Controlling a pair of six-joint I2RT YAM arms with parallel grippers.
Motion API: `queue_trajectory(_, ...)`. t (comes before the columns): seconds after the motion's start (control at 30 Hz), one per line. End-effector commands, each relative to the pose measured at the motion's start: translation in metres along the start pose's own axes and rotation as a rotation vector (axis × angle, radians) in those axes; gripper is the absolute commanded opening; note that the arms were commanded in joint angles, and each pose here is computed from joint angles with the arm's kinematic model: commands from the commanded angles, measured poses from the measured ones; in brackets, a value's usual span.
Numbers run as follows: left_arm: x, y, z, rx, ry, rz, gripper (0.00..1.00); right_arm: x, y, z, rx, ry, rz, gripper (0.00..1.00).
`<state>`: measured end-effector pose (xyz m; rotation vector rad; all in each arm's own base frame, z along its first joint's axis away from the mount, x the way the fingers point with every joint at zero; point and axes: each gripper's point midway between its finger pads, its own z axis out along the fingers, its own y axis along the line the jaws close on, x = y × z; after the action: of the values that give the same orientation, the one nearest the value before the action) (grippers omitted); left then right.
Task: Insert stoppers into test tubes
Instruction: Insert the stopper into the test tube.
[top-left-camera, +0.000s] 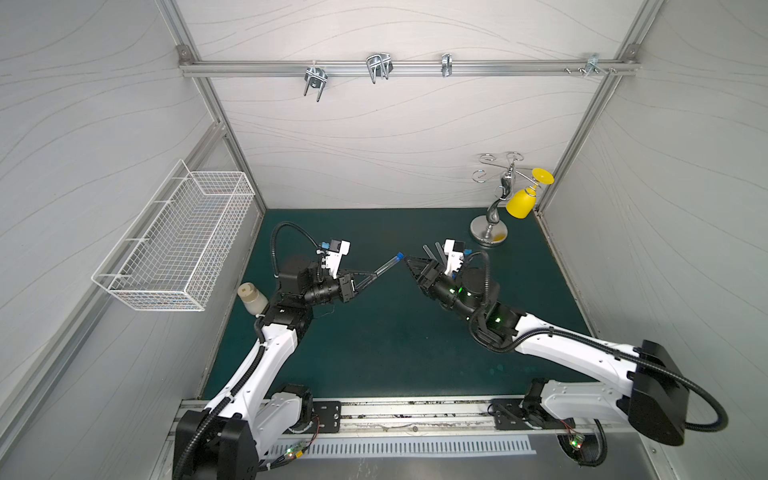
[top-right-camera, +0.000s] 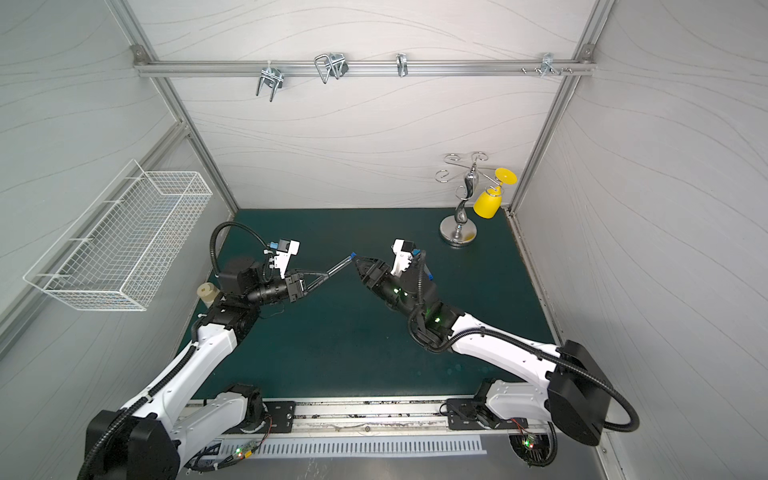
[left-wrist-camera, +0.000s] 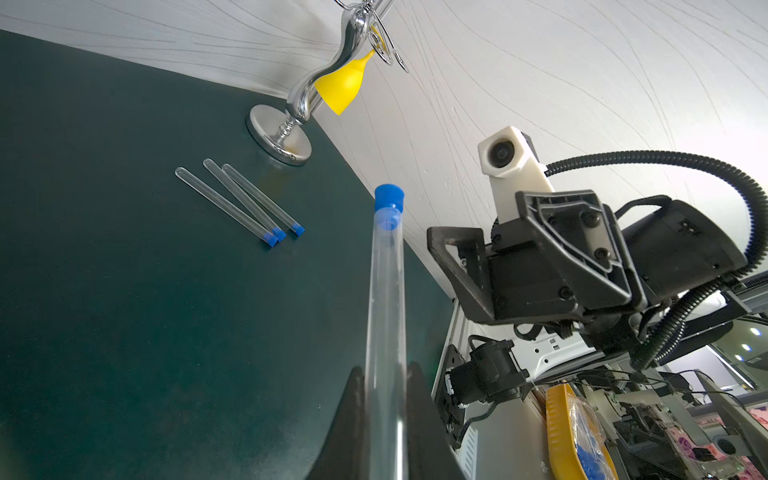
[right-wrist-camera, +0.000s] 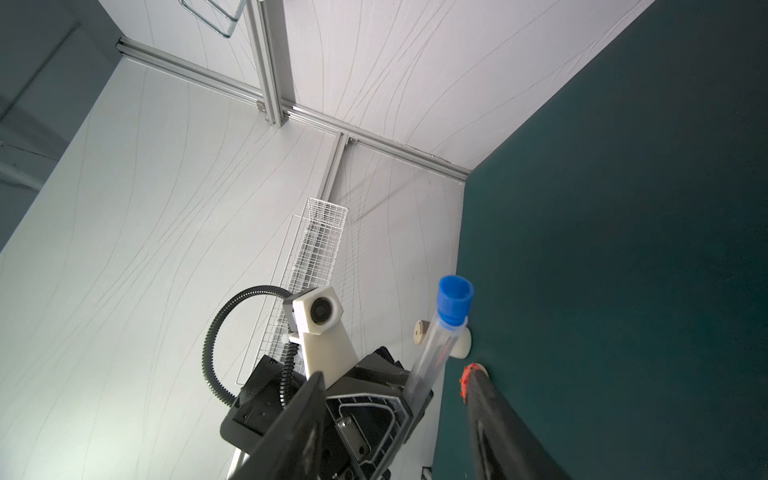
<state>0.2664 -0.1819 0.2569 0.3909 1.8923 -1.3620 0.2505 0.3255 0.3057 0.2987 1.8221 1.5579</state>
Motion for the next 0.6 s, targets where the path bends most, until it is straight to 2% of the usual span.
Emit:
queue_trajectory(0.0, -0.006, -0.013, -0.002, 0.049, 0.015, 0.086, 0.0, -0.007, -0.015, -0.019, 0.035, 0.032, -0.081, 0.57)
queue_trajectory(0.13, 0.006, -0.02, -0.005, 0.093, 0.07, 0.143, 0.0, -0.033, -0.016, -0.043, 0.0, 0.053, -0.252, 0.51)
queue_trajectory(0.27, 0.016, -0.027, -0.009, 0.136, 0.118, 0.188, 0.0, -0.049, 0.003, -0.068, -0.133, 0.135, -0.53, 0.47)
queue_trajectory(0.43, 0.022, -0.034, -0.014, 0.178, 0.146, 0.221, 0.0, -0.035, 0.008, -0.086, -0.232, 0.304, -0.876, 0.42)
queue_trajectory(0.57, 0.022, -0.037, -0.015, 0.194, 0.147, 0.221, 0.0, -0.014, 0.012, -0.093, -0.362, 0.406, -1.036, 0.42)
